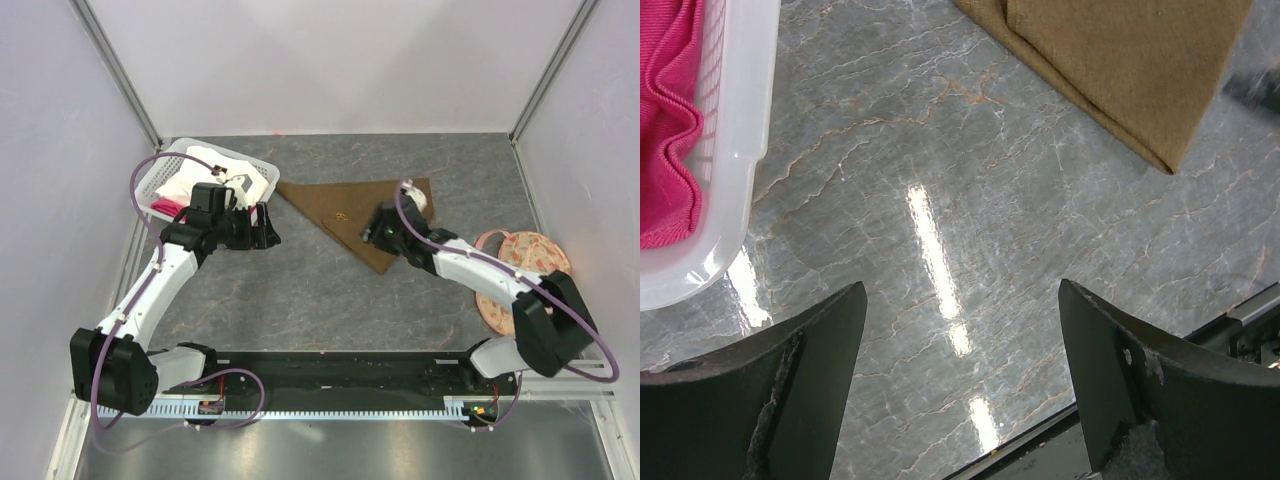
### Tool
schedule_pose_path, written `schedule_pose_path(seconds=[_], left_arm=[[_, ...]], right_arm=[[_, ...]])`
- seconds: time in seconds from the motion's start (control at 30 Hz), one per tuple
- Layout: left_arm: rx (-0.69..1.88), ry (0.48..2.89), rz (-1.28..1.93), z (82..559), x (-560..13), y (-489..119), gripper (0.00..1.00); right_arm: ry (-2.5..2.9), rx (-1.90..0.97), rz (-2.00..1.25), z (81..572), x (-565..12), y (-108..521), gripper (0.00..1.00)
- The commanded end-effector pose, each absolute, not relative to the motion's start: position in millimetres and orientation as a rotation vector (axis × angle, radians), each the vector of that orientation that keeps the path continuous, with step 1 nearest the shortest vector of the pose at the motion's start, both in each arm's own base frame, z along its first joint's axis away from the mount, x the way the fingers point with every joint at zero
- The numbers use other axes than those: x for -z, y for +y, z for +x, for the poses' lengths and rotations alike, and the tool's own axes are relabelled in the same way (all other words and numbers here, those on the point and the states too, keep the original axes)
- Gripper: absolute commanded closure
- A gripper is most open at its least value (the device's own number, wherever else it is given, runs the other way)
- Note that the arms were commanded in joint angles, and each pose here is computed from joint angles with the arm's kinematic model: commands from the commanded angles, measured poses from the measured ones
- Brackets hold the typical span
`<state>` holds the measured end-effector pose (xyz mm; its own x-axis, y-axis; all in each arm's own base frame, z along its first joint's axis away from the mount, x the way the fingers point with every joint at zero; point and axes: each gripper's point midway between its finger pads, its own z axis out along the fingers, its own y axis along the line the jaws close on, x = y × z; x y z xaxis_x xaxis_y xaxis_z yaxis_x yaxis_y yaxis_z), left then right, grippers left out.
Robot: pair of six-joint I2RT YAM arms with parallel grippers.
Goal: Fold the napkin, place the utensils inside, and roll it up
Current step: Fold the napkin
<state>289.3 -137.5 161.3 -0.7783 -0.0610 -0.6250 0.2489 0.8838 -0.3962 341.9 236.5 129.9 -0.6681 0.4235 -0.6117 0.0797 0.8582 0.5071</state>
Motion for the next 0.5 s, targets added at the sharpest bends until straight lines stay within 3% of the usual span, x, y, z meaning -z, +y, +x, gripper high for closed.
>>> schedule_pose_path(seconds=[0.0, 0.17, 0.47], left_arm=[[0.622, 2.333, 0.187, 293, -170, -141, 0.15], [0.623, 2.341, 0.184, 294, -167, -141, 0.15], [0.622, 2.352, 0.182, 295, -164, -142, 0.15]], right_arm=[[2.345, -0.587, 0.618, 298, -83, 188, 0.43], [2.328, -0.675, 0.702, 279, -78, 174, 0.53], [2.302, -0.790, 0.797, 281, -58, 175, 0.54]])
